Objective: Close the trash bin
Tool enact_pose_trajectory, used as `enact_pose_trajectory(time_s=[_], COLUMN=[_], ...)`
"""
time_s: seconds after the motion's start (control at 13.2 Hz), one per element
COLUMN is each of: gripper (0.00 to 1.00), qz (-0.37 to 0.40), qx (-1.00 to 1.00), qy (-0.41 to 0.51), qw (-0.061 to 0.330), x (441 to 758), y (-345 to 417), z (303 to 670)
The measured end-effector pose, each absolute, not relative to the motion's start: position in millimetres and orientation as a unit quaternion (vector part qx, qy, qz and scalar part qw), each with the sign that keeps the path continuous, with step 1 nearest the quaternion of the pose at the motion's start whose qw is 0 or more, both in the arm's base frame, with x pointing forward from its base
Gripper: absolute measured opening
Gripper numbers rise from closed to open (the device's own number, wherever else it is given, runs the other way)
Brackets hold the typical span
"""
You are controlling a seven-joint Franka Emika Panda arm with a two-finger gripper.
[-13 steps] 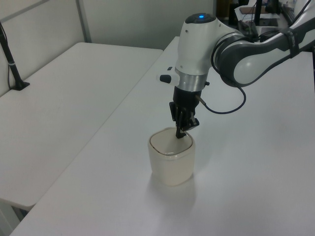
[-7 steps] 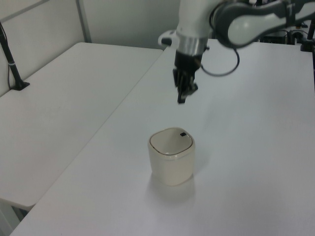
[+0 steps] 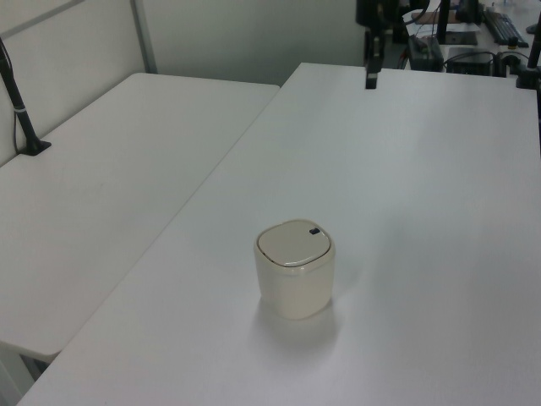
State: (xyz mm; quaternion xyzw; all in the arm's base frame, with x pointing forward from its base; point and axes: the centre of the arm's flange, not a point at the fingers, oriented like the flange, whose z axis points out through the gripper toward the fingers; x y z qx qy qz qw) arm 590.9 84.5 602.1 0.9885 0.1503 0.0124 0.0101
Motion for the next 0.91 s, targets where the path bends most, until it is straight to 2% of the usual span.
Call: enact_pose_trajectory(time_s=[0.15,0.38,0.53,0.68,0.84,0.91], gripper=[0.00,0.05,0.22,0.46,0.75,0.85], qz=[-0.005,-0.022,-0.025,-0.025,-0.025,-0.025], qx=[0.995,0.997,0.997,0.998,0.998,0.998], qy=[0.097,0.070,0.060,0.054,0.051,0.050], qw=[0.013,0.030,0.031,0.031,0.034,0.039], x=[578.4,569.4,568.1,568.2,568.2,568.3], y=[60.2,40.8,30.4,24.5,21.1,20.0], z=[607.3,609.9,610.0,610.3,610.6,610.7])
